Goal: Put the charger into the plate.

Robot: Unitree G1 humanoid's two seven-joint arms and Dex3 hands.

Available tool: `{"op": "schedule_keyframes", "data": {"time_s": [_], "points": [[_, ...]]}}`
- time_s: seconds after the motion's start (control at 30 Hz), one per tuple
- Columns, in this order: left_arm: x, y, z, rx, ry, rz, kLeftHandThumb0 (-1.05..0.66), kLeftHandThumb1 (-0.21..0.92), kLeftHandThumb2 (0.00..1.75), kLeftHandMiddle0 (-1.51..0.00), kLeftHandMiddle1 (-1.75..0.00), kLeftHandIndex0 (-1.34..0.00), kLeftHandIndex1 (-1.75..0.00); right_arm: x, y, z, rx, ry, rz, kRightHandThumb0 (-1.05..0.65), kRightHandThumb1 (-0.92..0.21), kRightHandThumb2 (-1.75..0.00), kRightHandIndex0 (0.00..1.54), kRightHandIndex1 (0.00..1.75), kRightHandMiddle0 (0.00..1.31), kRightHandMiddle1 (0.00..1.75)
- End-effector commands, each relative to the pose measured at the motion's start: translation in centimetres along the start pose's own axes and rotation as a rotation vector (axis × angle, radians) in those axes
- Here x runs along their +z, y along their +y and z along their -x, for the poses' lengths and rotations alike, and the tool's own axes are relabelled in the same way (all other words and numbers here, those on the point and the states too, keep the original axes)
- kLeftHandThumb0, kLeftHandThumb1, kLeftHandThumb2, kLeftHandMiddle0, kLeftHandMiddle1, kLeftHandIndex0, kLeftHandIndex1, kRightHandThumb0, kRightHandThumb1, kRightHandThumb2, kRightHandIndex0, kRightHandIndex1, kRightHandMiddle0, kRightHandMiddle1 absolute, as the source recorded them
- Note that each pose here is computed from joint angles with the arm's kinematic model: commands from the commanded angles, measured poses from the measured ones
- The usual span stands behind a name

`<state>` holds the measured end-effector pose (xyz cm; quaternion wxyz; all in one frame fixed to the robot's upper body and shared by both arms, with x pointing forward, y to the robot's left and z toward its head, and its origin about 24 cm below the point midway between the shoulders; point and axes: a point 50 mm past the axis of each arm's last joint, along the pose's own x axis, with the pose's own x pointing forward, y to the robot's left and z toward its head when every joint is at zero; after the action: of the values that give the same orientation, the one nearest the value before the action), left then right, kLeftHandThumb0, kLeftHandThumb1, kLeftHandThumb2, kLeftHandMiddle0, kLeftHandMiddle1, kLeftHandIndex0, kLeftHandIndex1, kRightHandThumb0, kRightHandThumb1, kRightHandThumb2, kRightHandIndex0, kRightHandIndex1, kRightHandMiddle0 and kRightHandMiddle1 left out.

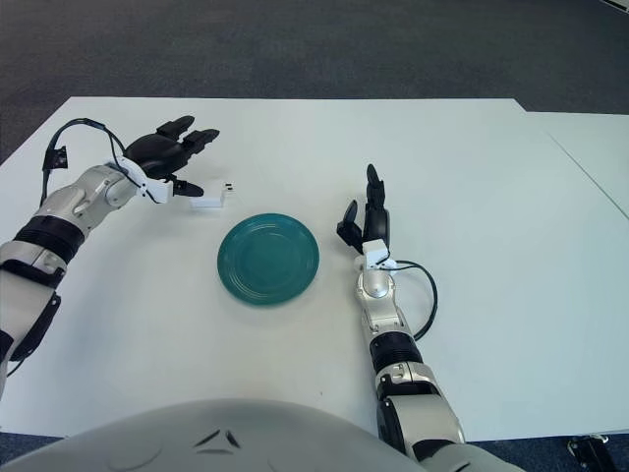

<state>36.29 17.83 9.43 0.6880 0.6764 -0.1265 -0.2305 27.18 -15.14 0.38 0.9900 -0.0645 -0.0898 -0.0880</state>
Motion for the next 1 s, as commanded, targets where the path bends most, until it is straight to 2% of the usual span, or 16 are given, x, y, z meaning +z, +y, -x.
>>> {"op": "schedule_keyframes", "data": {"time_s": [0.0,0.53,0.97], "points": [[0.0,0.7,-0.4,0.013,0.008,-0.013,-1.05,0.92,0.22,0.0,0.0,0.0,-0.37,-3.6,-0.4,3.7,0.014,0.167,0.06,-0.96,-0.92,-1.04,0.04,0.0,0.0,0.18],[-0.3,-0.2,-0.8,-0.024,0.053,0.0,-1.05,0.92,0.23,0.0,0.0,0.0,-0.35,-3.7,-0.3,3.8,0.042,0.172,0.043,-0.97,-0.92,-1.05,0.02,0.0,0.0,0.13],[-0.3,-1.4,-1.1,-0.078,0.078,0.019,-1.05,0.92,0.24,0.0,0.0,0.0,-0.36,-3.6,-0.2,3.8,0.028,0.176,0.022,-0.95,-0.92,-1.02,0.02,0.0,0.0,0.1]]}}
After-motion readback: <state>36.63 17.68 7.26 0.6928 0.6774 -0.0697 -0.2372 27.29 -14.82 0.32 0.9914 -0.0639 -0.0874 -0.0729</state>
